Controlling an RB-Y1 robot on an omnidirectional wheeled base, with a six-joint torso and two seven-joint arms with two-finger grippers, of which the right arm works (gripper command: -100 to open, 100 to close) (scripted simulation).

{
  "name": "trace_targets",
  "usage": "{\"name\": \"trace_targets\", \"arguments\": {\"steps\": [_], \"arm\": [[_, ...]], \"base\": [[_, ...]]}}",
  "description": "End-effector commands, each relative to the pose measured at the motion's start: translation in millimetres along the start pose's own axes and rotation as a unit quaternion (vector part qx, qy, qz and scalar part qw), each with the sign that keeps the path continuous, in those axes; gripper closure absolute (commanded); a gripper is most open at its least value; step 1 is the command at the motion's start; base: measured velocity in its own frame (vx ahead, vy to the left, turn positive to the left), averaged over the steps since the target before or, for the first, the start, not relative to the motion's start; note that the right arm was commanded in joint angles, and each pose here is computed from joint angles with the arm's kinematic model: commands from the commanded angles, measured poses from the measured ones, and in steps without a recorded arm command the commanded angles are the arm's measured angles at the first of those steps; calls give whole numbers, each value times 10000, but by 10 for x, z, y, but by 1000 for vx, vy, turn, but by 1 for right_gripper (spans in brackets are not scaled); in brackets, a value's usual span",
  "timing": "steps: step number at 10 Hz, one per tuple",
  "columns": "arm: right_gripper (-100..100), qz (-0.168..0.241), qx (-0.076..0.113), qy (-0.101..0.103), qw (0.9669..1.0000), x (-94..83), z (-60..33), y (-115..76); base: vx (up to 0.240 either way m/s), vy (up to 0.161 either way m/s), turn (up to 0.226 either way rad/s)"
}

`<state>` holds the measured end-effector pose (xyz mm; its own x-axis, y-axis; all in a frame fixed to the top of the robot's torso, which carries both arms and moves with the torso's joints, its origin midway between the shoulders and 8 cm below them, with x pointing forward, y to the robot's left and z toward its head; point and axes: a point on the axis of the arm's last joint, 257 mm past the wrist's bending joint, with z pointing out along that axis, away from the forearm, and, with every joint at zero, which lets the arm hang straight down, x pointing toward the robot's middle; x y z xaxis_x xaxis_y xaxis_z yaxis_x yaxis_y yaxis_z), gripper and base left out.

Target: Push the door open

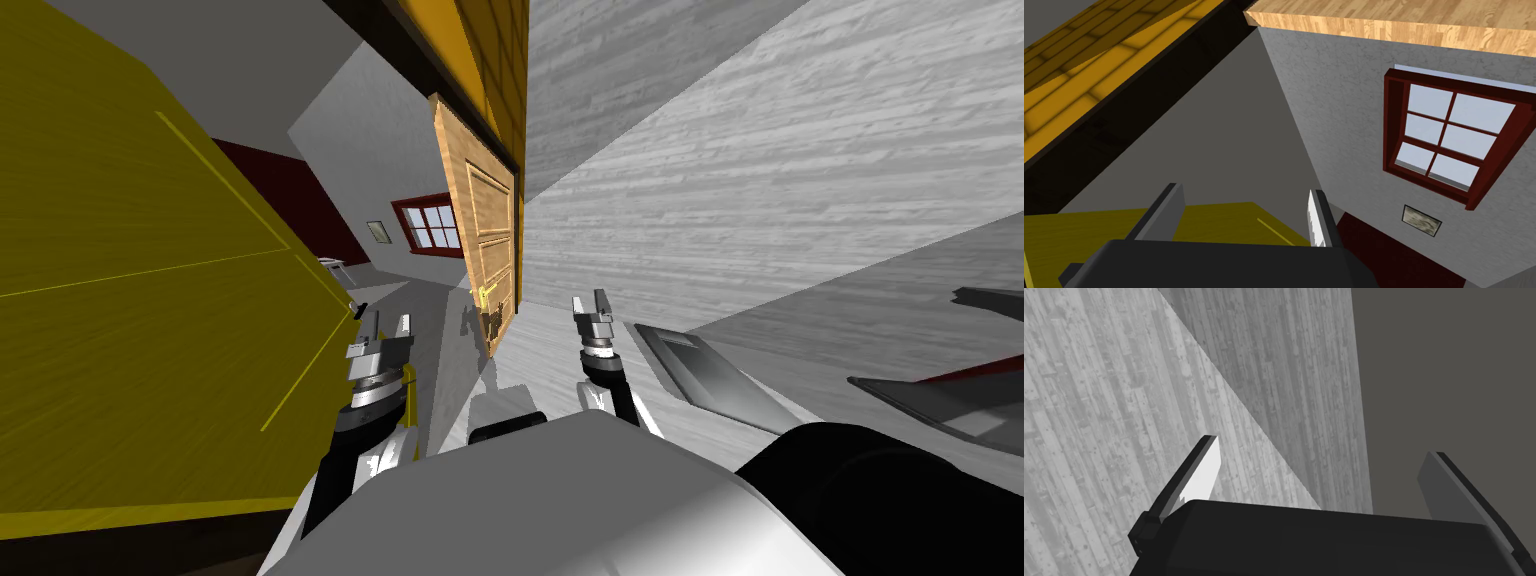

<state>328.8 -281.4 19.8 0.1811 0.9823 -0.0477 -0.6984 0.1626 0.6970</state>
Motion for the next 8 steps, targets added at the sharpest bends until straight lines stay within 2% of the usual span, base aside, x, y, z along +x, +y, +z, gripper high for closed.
{"name": "trace_targets", "arguments": {"steps": [1,8], "arm": [[-100,105,113,75,9999,76,-1,-133],[-100,485,562,358,9966,401,-26,-636]], "base": [[62,-14,129],[112,-79,106]]}}
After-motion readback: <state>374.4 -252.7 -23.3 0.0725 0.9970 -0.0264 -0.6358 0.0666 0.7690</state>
